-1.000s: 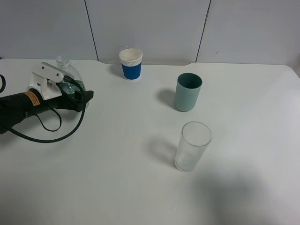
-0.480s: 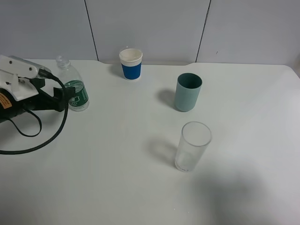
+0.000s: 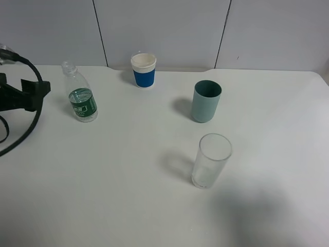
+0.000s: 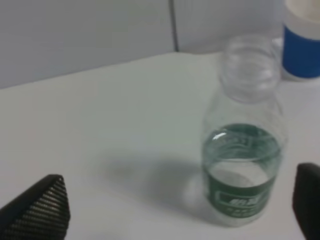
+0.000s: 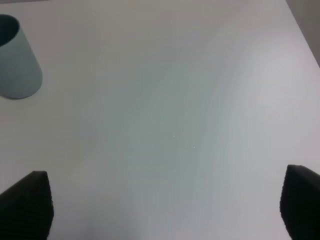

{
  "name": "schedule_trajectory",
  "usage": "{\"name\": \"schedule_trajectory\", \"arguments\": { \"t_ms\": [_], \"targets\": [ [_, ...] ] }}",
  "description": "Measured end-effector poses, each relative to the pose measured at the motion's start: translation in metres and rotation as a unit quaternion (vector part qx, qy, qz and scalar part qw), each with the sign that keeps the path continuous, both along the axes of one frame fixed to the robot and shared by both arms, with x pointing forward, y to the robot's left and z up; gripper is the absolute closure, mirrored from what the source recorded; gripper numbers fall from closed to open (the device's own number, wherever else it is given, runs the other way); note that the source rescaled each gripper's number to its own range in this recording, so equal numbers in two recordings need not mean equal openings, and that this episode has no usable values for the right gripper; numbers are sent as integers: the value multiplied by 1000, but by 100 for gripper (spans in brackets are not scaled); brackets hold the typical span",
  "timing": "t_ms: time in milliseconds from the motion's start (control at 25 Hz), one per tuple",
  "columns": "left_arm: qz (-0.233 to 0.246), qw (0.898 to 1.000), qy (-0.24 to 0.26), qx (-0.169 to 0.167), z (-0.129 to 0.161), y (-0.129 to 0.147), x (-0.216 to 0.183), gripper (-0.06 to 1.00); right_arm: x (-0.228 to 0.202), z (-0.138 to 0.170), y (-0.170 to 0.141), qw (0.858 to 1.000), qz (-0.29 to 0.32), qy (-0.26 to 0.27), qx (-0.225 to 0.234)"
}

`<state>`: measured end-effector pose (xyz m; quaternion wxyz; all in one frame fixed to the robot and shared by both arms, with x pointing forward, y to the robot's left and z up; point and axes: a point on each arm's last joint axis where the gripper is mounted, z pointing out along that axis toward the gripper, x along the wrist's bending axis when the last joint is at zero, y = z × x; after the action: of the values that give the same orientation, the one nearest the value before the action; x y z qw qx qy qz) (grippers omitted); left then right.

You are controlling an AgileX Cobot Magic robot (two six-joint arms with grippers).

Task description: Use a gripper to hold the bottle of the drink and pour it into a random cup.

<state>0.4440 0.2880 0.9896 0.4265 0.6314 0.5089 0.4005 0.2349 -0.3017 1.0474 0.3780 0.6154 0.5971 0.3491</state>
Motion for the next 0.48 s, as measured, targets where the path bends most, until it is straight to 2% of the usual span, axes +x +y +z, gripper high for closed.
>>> {"name": "schedule_trajectory", "arguments": {
  "t_ms": [240,480],
  "targets": [
    [53,998,17,-2,46,9,-13,16,0,0,0,1000,0,0,0],
    [103,993,54,10,91,19,-35,16,0,0,0,1000,0,0,0]
  ]
}}
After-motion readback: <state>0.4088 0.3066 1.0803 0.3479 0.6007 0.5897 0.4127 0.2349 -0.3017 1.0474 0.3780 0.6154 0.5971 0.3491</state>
